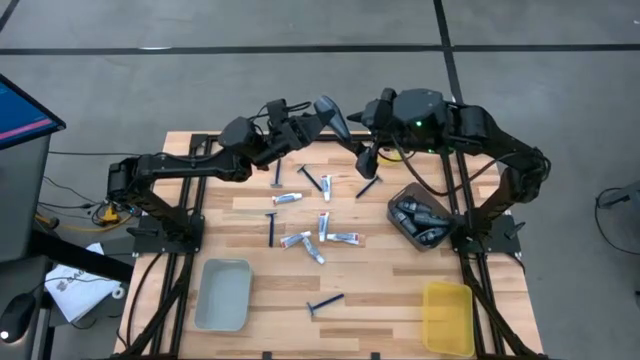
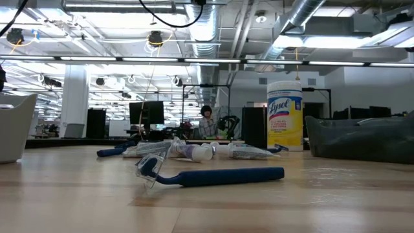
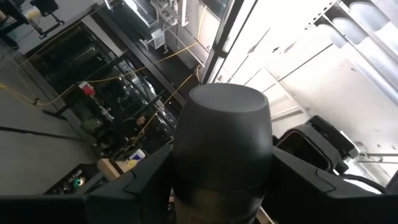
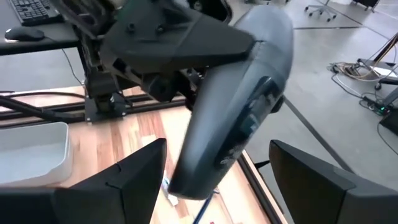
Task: Pick & Place Travel size toiletries
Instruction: Put the gray deodorant into the black bin
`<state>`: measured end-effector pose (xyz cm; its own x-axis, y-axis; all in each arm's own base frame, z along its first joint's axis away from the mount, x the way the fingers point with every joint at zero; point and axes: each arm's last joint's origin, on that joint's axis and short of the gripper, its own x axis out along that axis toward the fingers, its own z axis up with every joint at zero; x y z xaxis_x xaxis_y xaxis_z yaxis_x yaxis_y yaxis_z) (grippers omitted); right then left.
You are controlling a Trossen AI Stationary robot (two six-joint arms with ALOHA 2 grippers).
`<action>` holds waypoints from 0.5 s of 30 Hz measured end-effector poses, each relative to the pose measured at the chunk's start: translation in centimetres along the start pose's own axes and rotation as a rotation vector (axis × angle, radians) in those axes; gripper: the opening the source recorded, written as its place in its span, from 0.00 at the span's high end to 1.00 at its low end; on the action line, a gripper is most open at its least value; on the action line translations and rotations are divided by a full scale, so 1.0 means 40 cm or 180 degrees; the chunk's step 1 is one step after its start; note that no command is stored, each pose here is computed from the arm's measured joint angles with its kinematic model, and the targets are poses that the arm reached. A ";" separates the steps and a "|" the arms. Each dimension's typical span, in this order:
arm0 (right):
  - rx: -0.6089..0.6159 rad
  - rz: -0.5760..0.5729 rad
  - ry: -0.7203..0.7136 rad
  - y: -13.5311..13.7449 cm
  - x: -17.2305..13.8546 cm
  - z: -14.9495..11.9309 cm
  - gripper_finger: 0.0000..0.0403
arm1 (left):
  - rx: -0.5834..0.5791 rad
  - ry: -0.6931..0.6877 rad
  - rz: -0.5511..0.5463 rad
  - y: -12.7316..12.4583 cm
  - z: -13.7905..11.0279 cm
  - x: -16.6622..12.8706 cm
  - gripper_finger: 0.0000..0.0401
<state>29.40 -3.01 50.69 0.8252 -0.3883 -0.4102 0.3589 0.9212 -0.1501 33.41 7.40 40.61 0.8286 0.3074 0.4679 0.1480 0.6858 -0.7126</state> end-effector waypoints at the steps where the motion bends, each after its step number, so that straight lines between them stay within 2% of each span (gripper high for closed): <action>1: 0.0010 -0.0012 -0.0007 -0.003 0.001 0.001 0.31 | -0.0001 0.0003 -0.0001 -0.001 -0.001 0.000 0.47; 15: -0.0002 0.0016 0.0092 -0.014 0.032 -0.006 0.32 | -0.0006 0.0028 0.0049 -0.002 -0.009 -0.001 0.47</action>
<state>30.15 -4.02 50.04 0.8141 -0.3829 -0.4366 0.3545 0.9232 -0.1485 33.55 7.09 40.46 0.8355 0.3119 0.4524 0.1363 0.6799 -0.7205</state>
